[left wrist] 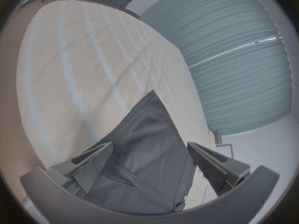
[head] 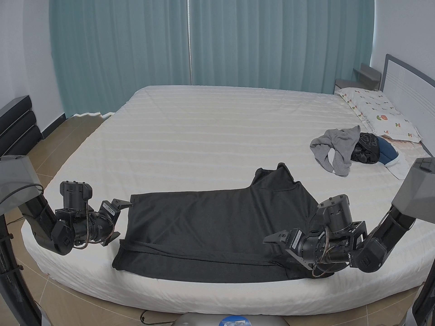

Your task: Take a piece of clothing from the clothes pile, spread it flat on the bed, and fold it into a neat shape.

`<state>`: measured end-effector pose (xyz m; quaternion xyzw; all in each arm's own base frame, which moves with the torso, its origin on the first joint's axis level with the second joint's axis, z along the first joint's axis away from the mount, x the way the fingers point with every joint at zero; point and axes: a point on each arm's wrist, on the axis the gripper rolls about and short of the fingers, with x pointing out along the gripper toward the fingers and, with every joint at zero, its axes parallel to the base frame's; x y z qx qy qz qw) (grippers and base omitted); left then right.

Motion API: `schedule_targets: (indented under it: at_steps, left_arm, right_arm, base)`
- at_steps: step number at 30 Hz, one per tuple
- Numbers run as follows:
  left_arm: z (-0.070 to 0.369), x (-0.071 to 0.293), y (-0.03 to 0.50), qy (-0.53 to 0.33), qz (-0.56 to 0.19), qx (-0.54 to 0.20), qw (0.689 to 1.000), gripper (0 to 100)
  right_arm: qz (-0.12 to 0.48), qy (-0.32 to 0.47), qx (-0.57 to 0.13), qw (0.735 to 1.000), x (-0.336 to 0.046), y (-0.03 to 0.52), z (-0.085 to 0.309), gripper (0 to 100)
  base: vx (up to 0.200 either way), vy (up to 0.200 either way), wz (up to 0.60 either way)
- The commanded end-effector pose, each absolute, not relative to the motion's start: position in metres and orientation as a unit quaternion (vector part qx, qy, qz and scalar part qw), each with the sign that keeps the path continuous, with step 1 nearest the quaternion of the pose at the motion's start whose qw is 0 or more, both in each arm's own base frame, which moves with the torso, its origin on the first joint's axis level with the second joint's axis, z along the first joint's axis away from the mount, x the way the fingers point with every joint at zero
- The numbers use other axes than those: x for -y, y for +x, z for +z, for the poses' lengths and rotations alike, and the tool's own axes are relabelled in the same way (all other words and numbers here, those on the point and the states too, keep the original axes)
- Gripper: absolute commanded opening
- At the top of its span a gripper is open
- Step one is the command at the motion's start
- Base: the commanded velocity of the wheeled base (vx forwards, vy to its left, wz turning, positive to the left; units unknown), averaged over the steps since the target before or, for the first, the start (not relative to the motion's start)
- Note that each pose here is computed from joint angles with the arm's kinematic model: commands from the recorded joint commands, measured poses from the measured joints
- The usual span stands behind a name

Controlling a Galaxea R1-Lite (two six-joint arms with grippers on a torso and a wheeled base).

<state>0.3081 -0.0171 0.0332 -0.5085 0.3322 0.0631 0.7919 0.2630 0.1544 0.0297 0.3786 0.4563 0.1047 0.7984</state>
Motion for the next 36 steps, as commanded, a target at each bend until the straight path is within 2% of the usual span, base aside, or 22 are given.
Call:
schedule_targets:
  at_steps: [1,19,28,36]
  left_arm:
    - [0.034,0.023,0.306,-0.504,0.055,-0.338,0.793,100]
    - [0.032,0.026,0.306,-0.502,0.054,-0.343,0.792,100]
    - [0.031,0.026,0.307,-0.502,0.054,-0.343,0.792,100]
    - [0.032,0.026,0.307,-0.502,0.054,-0.341,0.793,100]
  right_arm:
    - [0.111,0.366,-0.473,0.793,-0.167,0.263,0.018,100]
    - [0.135,0.346,-0.482,0.793,-0.198,0.27,0.006,100]
    - [0.123,0.332,-0.499,0.791,-0.208,0.286,0.001,100]
    - [0.118,0.327,-0.482,0.804,-0.214,0.3,0.0,100]
  base:
    - [0.0,0.0,0.0]
    - [0.0,0.0,0.0]
    - [0.0,0.0,0.0]
    - [0.0,0.0,0.0]
